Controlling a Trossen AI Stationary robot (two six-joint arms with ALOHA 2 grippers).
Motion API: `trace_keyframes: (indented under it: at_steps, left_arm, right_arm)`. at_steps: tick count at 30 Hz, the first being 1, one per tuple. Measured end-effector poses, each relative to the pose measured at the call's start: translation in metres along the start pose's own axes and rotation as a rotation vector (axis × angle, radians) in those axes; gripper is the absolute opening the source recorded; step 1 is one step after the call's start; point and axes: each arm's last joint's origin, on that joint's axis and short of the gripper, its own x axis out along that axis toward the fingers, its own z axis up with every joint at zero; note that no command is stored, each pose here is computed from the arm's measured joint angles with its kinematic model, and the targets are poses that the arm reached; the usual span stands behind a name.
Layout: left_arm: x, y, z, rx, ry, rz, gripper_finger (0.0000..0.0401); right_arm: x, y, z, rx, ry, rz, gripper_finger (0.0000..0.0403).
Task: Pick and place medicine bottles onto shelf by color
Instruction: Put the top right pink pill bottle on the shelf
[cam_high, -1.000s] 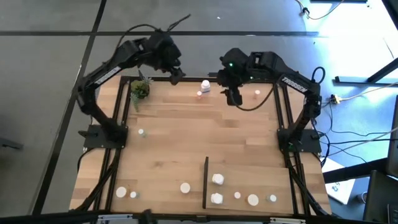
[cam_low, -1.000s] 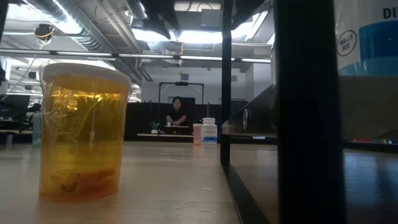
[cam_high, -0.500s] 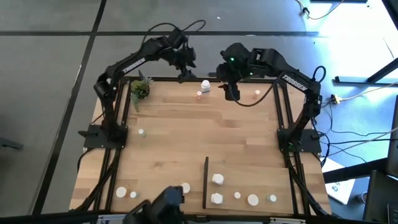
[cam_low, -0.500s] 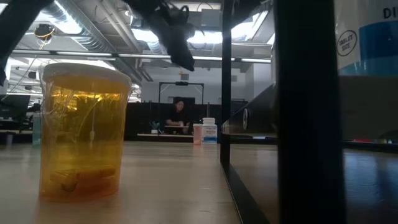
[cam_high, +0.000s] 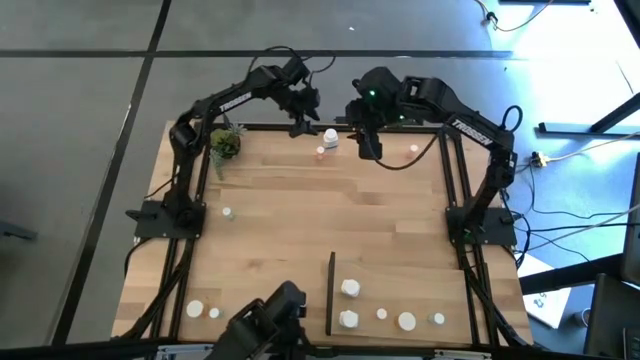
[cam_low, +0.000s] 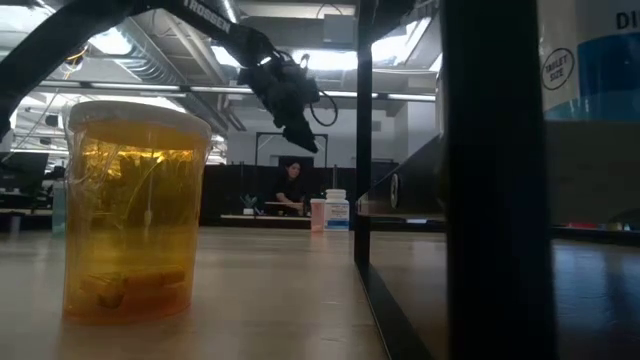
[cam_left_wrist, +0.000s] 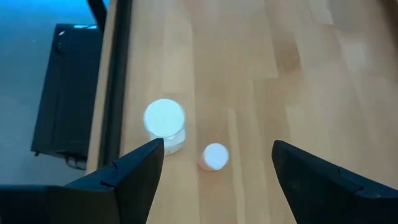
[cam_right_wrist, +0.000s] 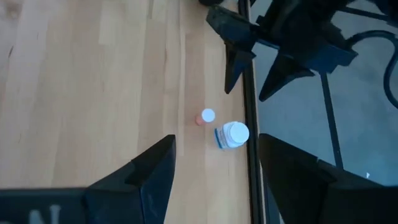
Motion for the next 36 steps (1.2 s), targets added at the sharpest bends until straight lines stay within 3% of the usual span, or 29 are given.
trace_keyframes:
  at_steps: [10, 18, 29, 34, 36]
  left_arm:
    - [0.002, 0.003, 0.001, -0.013, 0.000, 0.036, 0.0292]
    - [0.005, 0.003, 0.001, -0.058, 0.000, 0.037, 0.0292]
    - [0.015, 0.001, 0.006, -0.056, 0.003, 0.066, 0.0292]
    - [0.027, 0.011, -0.002, -0.125, 0.016, 0.061, 0.0292]
    - [0.027, 0.016, -0.007, -0.214, 0.022, 0.051, 0.0292]
  right_arm:
    - [0.046, -0.029, -0.033, 0.099, 0.049, 0.046, 0.0229]
    - [0.068, -0.033, -0.048, 0.122, 0.078, 0.052, 0.0229]
    - [0.072, -0.033, -0.048, 0.123, 0.042, 0.062, 0.0229]
    - [0.072, -0.032, -0.047, 0.126, 0.017, 0.103, 0.0229]
    - [0.072, -0.031, -0.047, 0.126, 0.016, 0.106, 0.0229]
